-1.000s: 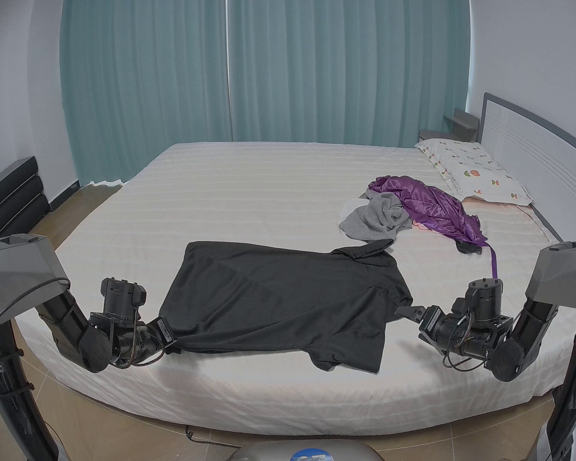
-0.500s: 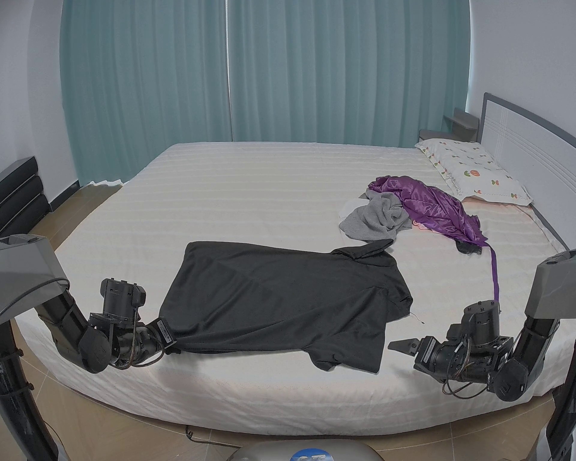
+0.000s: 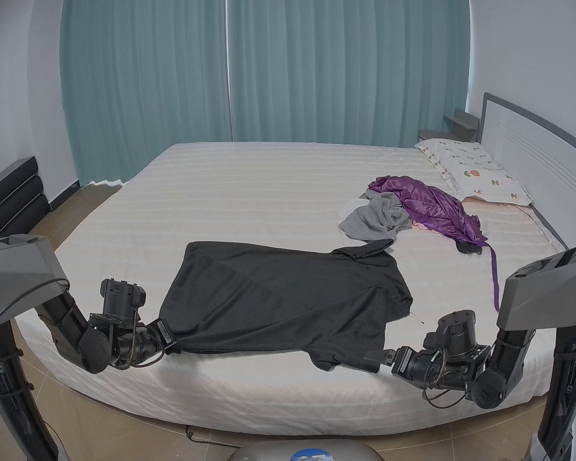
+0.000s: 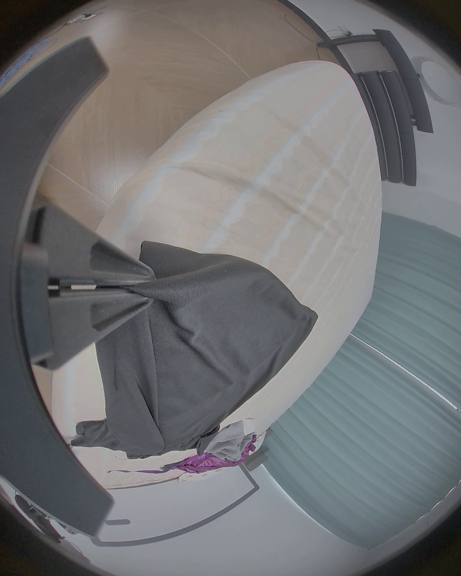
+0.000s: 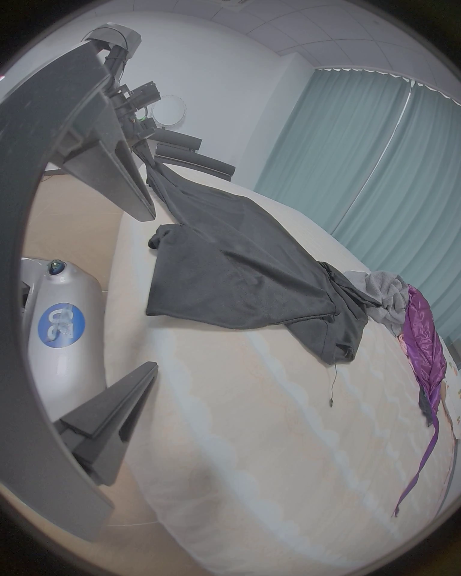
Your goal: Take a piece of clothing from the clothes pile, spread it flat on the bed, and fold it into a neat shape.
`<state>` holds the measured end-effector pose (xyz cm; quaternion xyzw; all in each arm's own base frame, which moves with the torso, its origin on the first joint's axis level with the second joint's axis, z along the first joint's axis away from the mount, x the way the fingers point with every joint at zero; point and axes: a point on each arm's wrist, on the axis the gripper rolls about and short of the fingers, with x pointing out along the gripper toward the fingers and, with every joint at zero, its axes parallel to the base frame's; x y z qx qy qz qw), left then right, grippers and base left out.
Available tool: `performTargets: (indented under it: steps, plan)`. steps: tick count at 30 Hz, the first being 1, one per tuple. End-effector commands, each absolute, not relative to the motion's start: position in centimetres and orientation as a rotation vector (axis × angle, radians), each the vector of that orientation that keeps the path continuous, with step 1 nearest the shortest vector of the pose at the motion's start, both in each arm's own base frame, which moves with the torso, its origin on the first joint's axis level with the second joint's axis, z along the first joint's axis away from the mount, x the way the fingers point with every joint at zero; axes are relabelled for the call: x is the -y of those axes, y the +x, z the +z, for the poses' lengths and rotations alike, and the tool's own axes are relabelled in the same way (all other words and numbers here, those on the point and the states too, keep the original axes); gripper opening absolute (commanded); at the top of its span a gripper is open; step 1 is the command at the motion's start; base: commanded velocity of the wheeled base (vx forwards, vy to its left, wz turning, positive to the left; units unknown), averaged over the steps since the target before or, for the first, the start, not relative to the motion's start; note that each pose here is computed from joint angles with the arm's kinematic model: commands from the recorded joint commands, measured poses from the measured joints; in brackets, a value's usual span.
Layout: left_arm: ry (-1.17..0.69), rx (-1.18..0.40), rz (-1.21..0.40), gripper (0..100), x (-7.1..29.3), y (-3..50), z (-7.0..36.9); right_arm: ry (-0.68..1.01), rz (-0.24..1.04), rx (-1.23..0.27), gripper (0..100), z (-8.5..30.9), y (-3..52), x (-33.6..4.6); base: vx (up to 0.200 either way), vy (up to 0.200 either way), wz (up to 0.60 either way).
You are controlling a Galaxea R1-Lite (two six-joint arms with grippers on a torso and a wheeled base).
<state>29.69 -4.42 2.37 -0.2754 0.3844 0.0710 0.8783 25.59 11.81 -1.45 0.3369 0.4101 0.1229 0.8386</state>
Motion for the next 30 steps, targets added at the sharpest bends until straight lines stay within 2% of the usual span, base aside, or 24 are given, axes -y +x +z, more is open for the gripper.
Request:
performTargets:
  steps: [1, 9, 10, 20, 30]
  plan:
    - [-0.575, -0.802, 0.147, 0, 4.4, 29.7, 2.3, 0.703, 0.253, -0.855, 100, -2.8, 27.5, -12.9, 0.0, 0.0, 0.0]
    - [-0.576, -0.805, 0.145, 0, 4.4, 29.7, 2.3, 0.689, 0.256, -0.863, 100, -2.9, 28.6, -14.1, 0.0, 0.0, 0.0]
    - [-0.576, -0.807, 0.145, 0, 4.4, 29.7, 2.3, 0.688, 0.258, -0.864, 0, -2.9, 28.7, -14.2, 0.0, 0.0, 0.0]
    - [-0.564, -0.816, 0.143, 0, 4.4, 29.4, 2.2, 0.724, 0.213, -0.816, 0, -1.3, 28.6, -12.4, 0.0, 0.0, 0.0]
    - [-0.502, -0.813, 0.125, 0, 4.2, 28.5, 2.7, 0.745, 0.243, -0.815, 0, 1.9, 24.8, -10.3, 0.0, 0.0, 0.0]
